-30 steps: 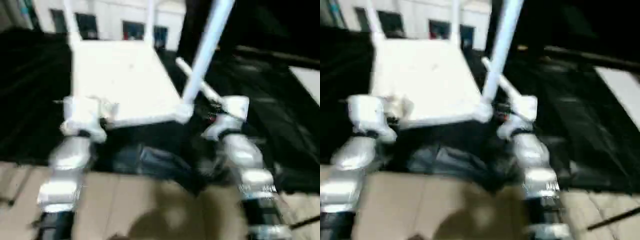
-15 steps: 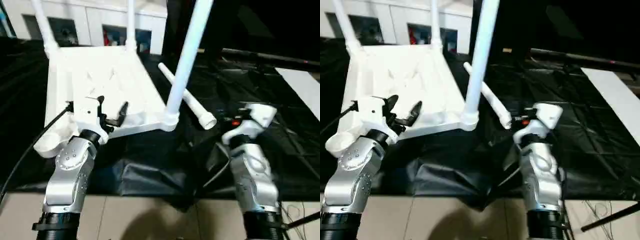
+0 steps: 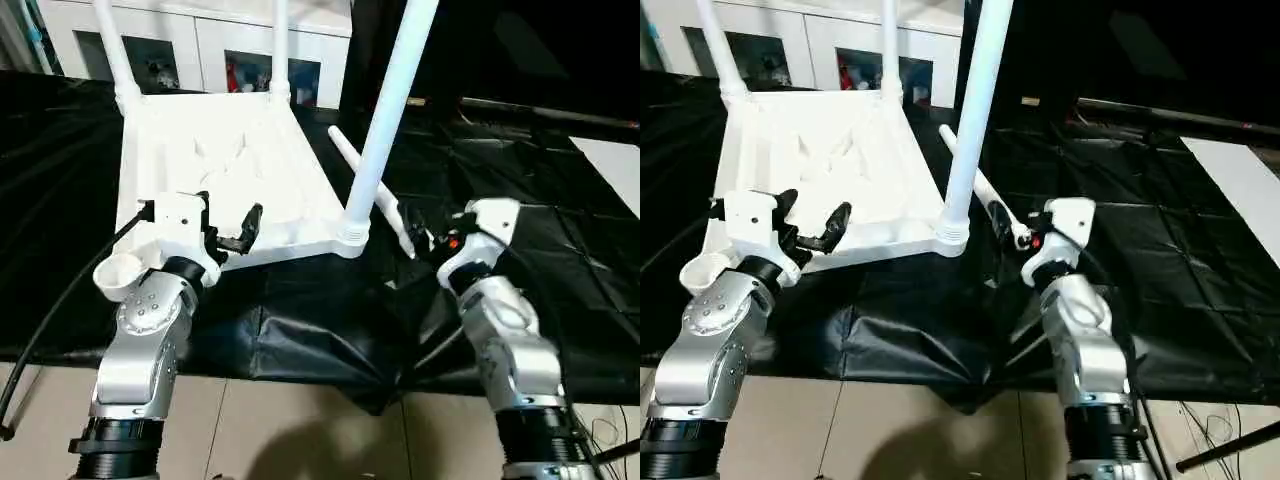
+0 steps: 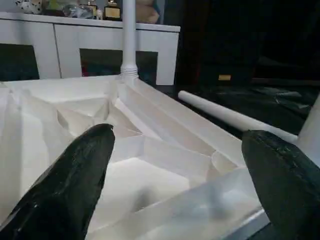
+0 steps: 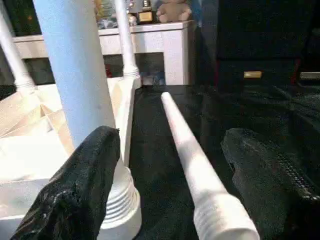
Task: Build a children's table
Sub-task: Move to table
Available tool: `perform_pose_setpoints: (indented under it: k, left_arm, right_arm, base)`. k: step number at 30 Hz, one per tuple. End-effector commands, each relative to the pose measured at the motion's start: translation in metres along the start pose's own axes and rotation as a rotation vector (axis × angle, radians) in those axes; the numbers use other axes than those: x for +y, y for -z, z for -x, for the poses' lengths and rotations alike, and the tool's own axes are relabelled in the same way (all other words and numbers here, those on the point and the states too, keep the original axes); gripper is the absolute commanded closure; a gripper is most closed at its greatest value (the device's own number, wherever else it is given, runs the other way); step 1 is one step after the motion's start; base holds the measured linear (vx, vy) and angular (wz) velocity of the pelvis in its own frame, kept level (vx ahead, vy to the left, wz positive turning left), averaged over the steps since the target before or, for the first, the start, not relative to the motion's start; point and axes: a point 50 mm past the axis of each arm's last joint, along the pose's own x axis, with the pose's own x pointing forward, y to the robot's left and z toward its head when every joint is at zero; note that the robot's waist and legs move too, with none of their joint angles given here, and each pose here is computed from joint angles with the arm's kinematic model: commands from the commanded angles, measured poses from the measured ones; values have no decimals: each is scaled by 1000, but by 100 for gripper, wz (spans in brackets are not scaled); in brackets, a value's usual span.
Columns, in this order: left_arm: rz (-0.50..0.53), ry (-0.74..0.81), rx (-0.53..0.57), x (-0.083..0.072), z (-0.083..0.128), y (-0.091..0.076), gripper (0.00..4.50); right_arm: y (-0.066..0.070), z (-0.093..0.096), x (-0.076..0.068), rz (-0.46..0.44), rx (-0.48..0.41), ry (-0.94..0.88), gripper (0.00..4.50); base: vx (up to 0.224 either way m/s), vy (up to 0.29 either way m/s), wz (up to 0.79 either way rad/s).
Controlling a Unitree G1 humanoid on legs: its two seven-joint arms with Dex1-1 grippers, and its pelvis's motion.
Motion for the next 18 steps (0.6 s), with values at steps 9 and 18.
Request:
perform_pose_setpoints:
  k: [9,18]
  left_arm:
    - [-3,4,-12,-4,-1,-1,0]
    - [13,0,-15,-3,3,0,0]
  right_arm:
    - [-2,-1,1,21,25,-67,91]
    - [-2,1,-2,12,19,-41,91]
  base:
    - [111,11,4]
    - [108,0,1]
